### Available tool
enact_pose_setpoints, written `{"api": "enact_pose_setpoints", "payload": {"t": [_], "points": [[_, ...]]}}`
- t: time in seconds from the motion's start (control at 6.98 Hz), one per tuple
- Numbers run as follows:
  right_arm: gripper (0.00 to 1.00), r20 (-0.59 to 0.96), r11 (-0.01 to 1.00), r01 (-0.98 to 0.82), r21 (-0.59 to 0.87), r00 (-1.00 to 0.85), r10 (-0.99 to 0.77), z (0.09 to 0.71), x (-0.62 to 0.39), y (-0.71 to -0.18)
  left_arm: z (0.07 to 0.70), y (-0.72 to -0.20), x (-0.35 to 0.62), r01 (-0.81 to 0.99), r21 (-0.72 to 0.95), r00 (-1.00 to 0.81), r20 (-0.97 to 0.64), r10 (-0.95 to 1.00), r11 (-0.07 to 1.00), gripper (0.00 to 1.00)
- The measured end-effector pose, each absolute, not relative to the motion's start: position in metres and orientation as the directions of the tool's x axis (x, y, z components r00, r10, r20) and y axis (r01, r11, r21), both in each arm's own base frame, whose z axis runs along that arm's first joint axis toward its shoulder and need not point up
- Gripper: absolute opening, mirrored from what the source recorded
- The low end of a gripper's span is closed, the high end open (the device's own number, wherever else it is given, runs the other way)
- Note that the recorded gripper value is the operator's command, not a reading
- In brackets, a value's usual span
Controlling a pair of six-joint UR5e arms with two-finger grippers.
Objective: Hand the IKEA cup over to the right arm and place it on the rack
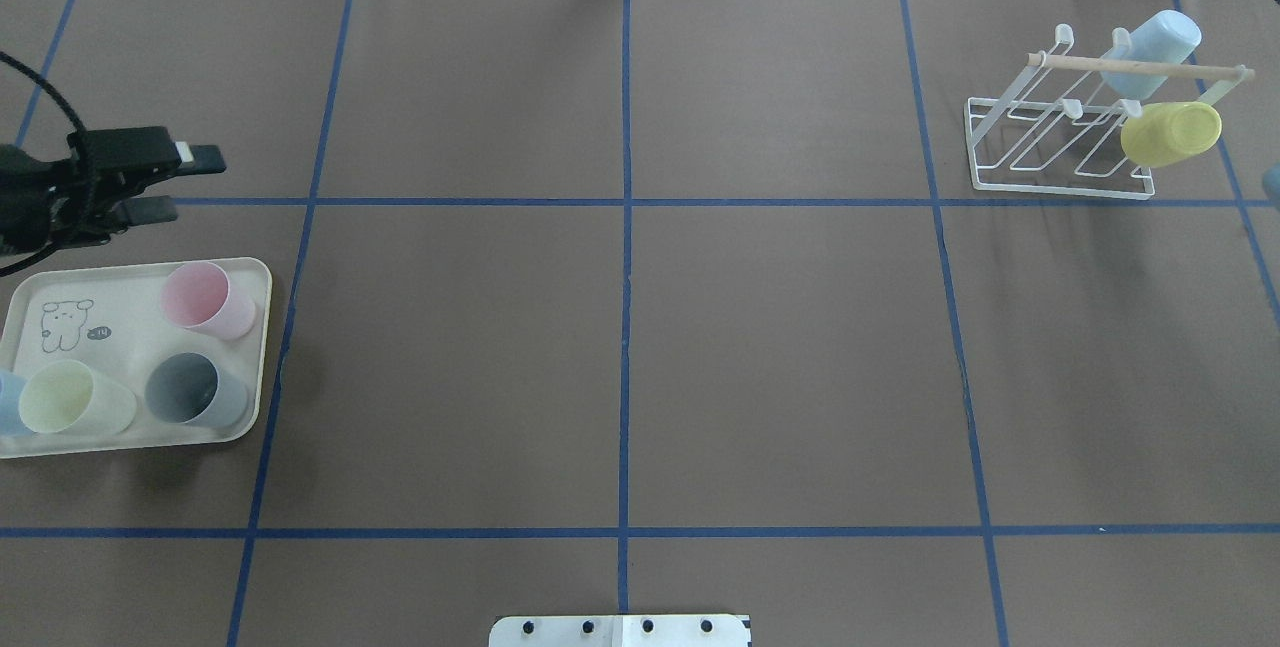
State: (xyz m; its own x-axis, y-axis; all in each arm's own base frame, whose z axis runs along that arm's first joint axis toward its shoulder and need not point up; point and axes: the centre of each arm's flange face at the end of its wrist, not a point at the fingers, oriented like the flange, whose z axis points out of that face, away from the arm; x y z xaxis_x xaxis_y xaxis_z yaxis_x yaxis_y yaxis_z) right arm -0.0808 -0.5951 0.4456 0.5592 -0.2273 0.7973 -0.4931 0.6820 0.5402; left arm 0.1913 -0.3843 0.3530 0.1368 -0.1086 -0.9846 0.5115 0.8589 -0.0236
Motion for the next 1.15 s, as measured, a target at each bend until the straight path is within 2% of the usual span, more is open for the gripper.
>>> {"api": "enact_pose_setpoints", "payload": {"t": [0.29, 0.57, 1.15], "points": [[1.0, 0.9, 0.754, -0.534, 0.382, 0.4, -0.173, 0.372, -0.098, -0.567, 0.407, -0.352, 0.16, 0.447, 0.129, 0.328, -0.944, -0.028, 0.885, 1.0], [1.0, 0.956, 0.813, -0.525, 0.252, 0.265, -0.125, 0.33, -0.141, -0.547, 0.444, -0.334, 0.148, 0.334, 0.224, 0.442, -0.895, 0.058, 0.916, 1.0], [1.0, 0.991, 0.855, -0.508, 0.105, 0.12, -0.05, 0.287, -0.181, -0.537, 0.474, -0.381, 0.197, 0.185, 0.262, 0.508, -0.851, 0.136, 0.947, 0.99]]}}
